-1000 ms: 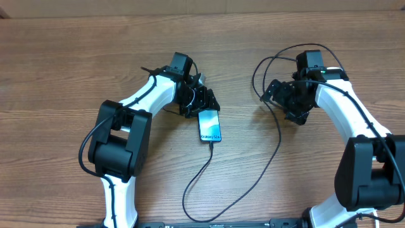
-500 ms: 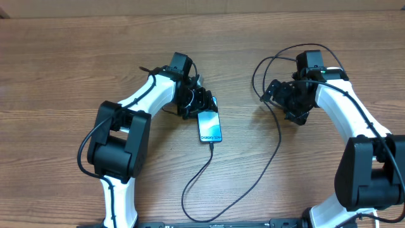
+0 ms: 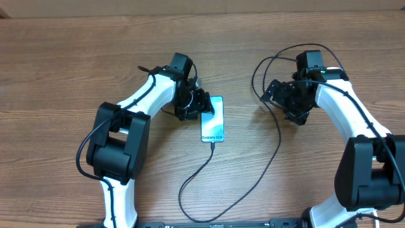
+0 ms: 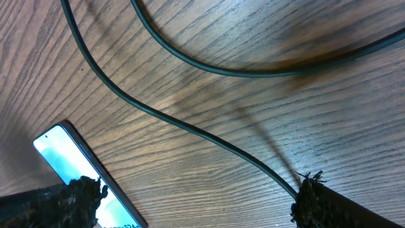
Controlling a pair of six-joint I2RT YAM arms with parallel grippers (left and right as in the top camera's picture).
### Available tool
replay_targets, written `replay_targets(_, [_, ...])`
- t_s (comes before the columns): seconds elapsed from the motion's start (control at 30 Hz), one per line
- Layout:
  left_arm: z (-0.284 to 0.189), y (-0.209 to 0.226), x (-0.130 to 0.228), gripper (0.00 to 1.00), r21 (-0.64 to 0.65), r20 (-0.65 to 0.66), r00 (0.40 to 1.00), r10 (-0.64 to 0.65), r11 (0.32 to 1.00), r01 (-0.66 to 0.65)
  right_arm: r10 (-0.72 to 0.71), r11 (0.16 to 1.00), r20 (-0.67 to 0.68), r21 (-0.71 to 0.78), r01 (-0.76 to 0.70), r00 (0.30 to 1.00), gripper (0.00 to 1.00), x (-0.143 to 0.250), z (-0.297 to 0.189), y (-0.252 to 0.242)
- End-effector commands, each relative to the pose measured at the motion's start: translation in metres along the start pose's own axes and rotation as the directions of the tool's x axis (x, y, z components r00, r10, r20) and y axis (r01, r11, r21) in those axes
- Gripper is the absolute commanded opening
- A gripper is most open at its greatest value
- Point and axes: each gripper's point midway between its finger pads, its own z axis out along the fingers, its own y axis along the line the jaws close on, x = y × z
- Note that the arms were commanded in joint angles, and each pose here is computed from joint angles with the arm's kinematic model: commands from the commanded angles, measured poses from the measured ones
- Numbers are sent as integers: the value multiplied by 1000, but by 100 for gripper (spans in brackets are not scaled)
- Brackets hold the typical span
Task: Plug charger to phone and switch on socket
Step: 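Open the left gripper and release the phone on the table, then raise the left gripper away from the phone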
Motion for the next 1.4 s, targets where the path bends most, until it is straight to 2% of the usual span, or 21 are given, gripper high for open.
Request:
replay_targets(0.0, [19, 47, 6, 67, -190, -9, 999, -40, 981, 37, -14, 1000, 39, -14, 15, 999, 100, -4, -12, 6])
replay_targets(0.17, [16, 52, 6, 70, -200, -12, 999, -52, 979, 49, -14, 1000, 38, -13, 15, 999, 100, -4, -12, 6])
replay_targets(0.43, [-13, 58, 1, 80, -217, -27, 1000, 2, 976, -8, -14, 1000, 37, -12, 14, 999, 100, -3, -12, 5])
replay_targets(0.57, [-47, 65, -10, 83, -329, 33, 999, 18, 944, -6, -14, 1000, 37, -12, 14, 999, 100, -3, -12, 5])
replay_targets(0.7, [-95, 67, -19, 83, -465, 112, 992, 57, 885, 2, -14, 1000, 36, -12, 14, 999, 100, -3, -12, 5])
replay_targets(0.83, [-147, 57, -17, 82, -531, 177, 979, 97, 847, 12, -14, 1000, 36, -12, 14, 999, 100, -3, -12, 5])
replay_targets(1.07, [-227, 20, 19, 83, -492, 281, 947, 154, 870, 5, -14, 1000, 37, -12, 15, 999, 100, -3, -12, 5])
replay_targets(1.27, [-275, -5, 64, 100, -462, 358, 903, 237, 886, -49, -15, 1000, 40, -14, 15, 999, 100, -4, -12, 6])
replay_targets(1.37, [-292, -13, 86, 100, -449, 391, 879, 272, 891, -76, -15, 1000, 39, -14, 15, 999, 100, -4, -12, 6])
